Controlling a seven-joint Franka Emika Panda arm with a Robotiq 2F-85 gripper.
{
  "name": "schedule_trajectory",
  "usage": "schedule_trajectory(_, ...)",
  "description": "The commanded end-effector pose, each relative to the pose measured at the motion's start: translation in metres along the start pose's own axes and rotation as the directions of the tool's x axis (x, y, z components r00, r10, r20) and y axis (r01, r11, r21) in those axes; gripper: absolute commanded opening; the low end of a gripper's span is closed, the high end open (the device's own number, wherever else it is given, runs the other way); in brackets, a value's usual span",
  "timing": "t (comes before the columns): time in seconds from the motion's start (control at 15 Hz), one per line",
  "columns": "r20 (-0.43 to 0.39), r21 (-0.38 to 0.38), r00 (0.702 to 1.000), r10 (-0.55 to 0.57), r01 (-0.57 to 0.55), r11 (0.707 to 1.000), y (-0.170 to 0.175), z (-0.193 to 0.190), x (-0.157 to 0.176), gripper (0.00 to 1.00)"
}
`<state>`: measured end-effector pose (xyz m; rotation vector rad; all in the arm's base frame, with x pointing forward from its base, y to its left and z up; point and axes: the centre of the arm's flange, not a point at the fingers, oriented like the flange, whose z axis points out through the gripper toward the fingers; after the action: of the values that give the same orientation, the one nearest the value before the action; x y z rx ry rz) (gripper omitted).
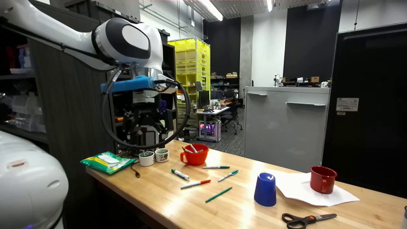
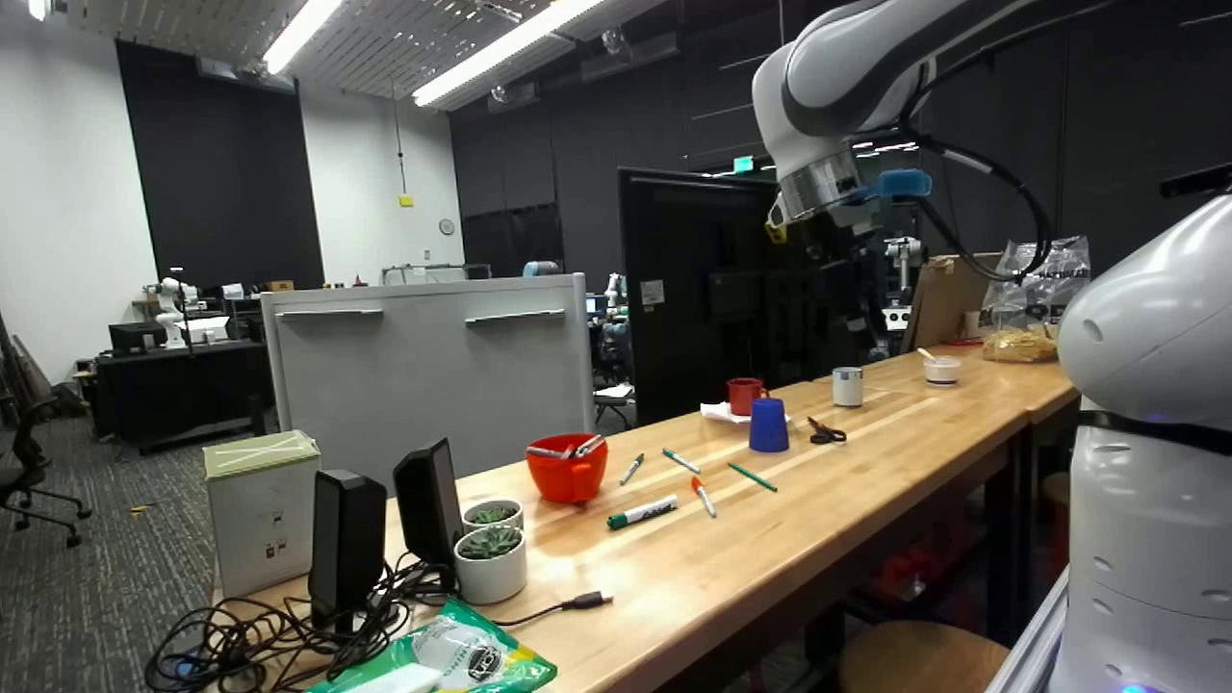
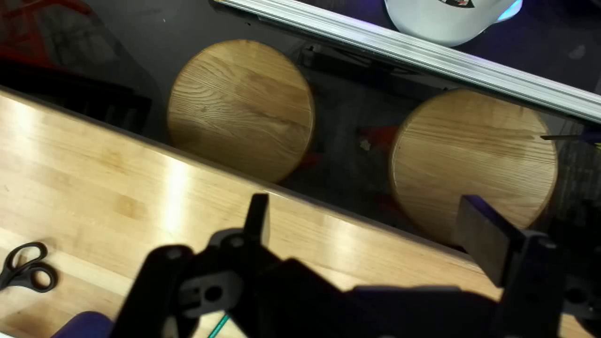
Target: Put the green pencil in the left red cup
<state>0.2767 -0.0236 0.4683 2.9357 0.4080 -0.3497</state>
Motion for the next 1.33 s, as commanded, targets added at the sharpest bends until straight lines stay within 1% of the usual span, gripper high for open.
schedule_trajectory(0.0,0.0,0.0,1.0,0.0,0.0,1.0,0.0,0.0,0.0,1.0)
schedule_trajectory(0.13,-0.008,-0.001,1.0,0.005,-0.005,1.0,-0.004,0.002,0.001,1.0)
schedule_trajectory(0.33,-0.062,0.01,0.994,0.089,-0.089,0.996,-0.013,0.015,0.014,1.0)
schedule_trajectory(0.6,-0.145,0.036,0.964,0.222,-0.219,0.975,-0.003,0.041,0.038,1.0)
schedule_trajectory(0.67,-0.162,0.035,0.955,0.25,-0.247,0.968,0.0,0.047,0.043,1.0)
schedule_trajectory(0.8,-0.179,0.061,0.936,0.304,-0.297,0.953,0.009,0.06,0.053,1.0)
schedule_trajectory(1.13,-0.2,0.147,0.87,0.451,-0.429,0.891,0.048,0.078,0.068,1.0)
schedule_trajectory(1.2,-0.199,0.16,0.861,0.468,-0.442,0.882,0.055,0.081,0.07,1.0)
schedule_trajectory(1.27,-0.191,0.171,0.859,0.475,-0.448,0.878,0.059,0.081,0.069,1.0)
